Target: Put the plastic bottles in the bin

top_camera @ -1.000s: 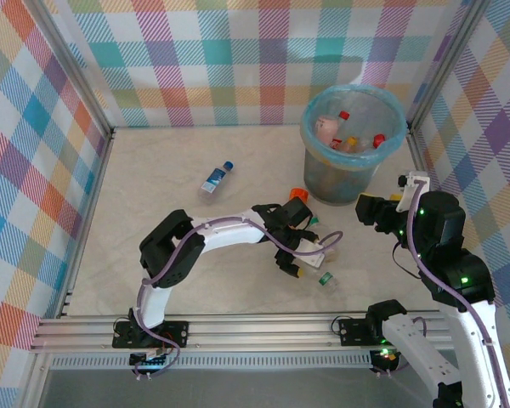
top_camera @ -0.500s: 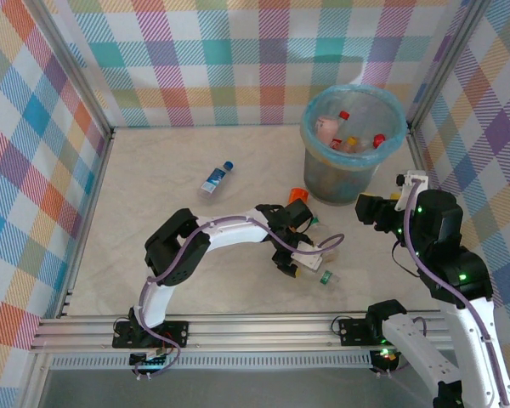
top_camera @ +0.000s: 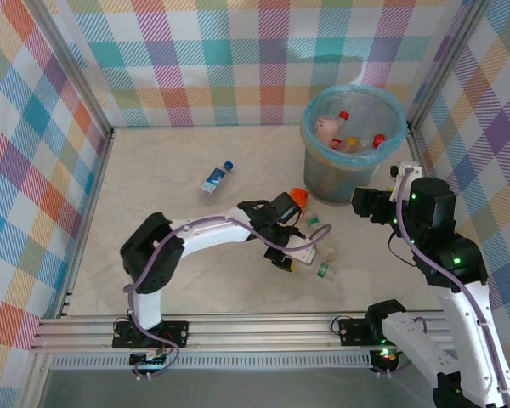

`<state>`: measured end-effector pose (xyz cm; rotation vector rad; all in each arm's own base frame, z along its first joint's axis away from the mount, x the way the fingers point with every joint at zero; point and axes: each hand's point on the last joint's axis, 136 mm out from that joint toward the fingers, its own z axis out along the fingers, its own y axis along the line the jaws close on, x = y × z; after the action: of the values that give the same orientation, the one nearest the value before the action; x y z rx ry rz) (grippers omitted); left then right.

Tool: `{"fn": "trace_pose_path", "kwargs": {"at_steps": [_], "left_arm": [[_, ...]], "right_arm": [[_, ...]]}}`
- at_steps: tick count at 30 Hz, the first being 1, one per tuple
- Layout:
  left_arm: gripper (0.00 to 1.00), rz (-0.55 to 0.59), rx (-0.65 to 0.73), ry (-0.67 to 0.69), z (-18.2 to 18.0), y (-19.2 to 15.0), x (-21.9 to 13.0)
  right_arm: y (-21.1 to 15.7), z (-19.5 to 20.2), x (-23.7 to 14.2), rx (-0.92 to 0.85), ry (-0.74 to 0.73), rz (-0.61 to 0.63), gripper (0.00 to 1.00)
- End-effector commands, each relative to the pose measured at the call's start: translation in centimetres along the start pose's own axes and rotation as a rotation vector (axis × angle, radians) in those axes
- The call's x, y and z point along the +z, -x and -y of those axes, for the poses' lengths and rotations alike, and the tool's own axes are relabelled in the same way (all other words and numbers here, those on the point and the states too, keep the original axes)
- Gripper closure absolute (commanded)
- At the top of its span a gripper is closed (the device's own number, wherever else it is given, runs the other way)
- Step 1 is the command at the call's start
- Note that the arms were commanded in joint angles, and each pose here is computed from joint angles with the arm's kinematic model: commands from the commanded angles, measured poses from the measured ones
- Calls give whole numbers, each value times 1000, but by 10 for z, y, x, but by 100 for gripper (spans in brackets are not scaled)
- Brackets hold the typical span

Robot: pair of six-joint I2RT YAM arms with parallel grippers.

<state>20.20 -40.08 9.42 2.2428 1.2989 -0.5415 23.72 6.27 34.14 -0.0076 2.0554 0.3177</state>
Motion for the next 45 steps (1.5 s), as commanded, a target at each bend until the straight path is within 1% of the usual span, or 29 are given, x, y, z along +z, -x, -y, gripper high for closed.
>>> {"fn": "trace_pose_path", "kwargs": {"at_steps": [1, 5, 9, 14, 18, 21, 24, 29, 35, 42, 43, 45], "left_arm": [[56, 113, -41, 109, -16, 19, -36], [58, 220, -99, 252, -31, 34, -72], [59, 310, -194, 357, -45, 50, -101], [60, 398, -328, 459, -66, 62, -129], [60, 486, -410, 520, -79, 75, -150], [60, 537, -439, 547, -86, 84, -165], [61, 564, -467, 570, -92, 90, -175], [61, 614, -461, 581, -95, 101, -189], [61, 675, -489, 590, -102, 113, -203], [61, 729, -492, 595, -111, 125, -213], [61, 735, -486, 592, -112, 127, -215], [61, 740, -476, 594, -113, 130, -217]], "right_arm": [[24, -17, -10, -25, 78, 69, 25], [38, -31, -14, -27, 145, 95, 26], [52, -54, -23, -34, 268, 131, 26], [52, -80, -28, -44, 425, 131, 26], [48, -87, -24, -33, 474, 108, 26], [47, -87, -19, -16, 472, 91, 25], [44, -87, -14, 3, 475, 70, 24], [45, -80, -4, 49, 425, 57, 22], [46, -83, 9, 85, 429, -4, 22], [45, -82, 23, 112, 415, -37, 22], [45, -83, 25, 121, 417, -41, 22], [46, -87, 26, 136, 441, -48, 27]]}}
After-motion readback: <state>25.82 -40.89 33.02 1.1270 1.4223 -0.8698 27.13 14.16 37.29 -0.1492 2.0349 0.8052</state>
